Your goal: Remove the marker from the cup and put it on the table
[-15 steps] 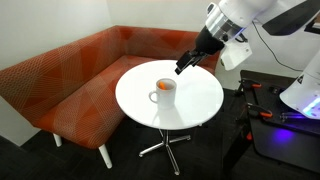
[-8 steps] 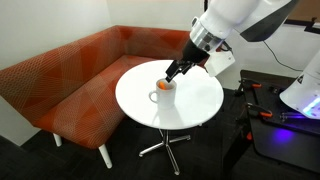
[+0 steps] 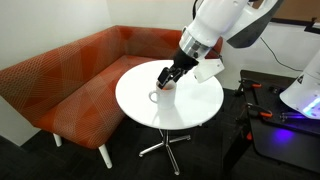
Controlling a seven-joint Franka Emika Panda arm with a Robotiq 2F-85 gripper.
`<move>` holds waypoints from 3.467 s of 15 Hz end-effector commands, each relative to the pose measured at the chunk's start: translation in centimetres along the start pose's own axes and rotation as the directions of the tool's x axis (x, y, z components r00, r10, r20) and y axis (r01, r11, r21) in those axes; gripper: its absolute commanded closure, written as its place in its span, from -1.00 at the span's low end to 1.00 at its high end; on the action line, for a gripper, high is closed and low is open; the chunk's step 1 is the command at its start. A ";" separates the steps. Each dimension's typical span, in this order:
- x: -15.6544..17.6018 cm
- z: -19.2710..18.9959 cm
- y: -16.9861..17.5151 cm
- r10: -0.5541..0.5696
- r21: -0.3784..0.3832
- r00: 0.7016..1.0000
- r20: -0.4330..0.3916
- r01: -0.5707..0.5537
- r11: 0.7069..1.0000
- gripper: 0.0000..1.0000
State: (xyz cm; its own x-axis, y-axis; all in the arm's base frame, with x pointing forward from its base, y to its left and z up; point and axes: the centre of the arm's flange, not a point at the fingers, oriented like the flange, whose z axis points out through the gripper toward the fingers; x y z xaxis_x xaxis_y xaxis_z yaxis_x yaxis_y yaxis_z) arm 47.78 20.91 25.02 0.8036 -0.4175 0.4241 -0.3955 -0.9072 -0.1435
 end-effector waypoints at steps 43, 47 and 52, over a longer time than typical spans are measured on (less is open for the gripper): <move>2.4 5.8 -0.3 0.020 -0.112 0.999 -0.026 -0.023 0.993 0.17; 2.3 5.9 -0.6 -0.014 -0.114 0.999 -0.040 0.009 0.993 0.15; 2.2 6.0 -0.8 -0.036 -0.113 0.998 -0.047 0.031 0.993 0.31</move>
State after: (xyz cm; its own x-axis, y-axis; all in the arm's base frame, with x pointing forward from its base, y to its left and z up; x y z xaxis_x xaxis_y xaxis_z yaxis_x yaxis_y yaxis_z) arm 51.76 20.10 20.92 0.8005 -0.4014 0.4451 -0.4265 -0.9032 -0.0474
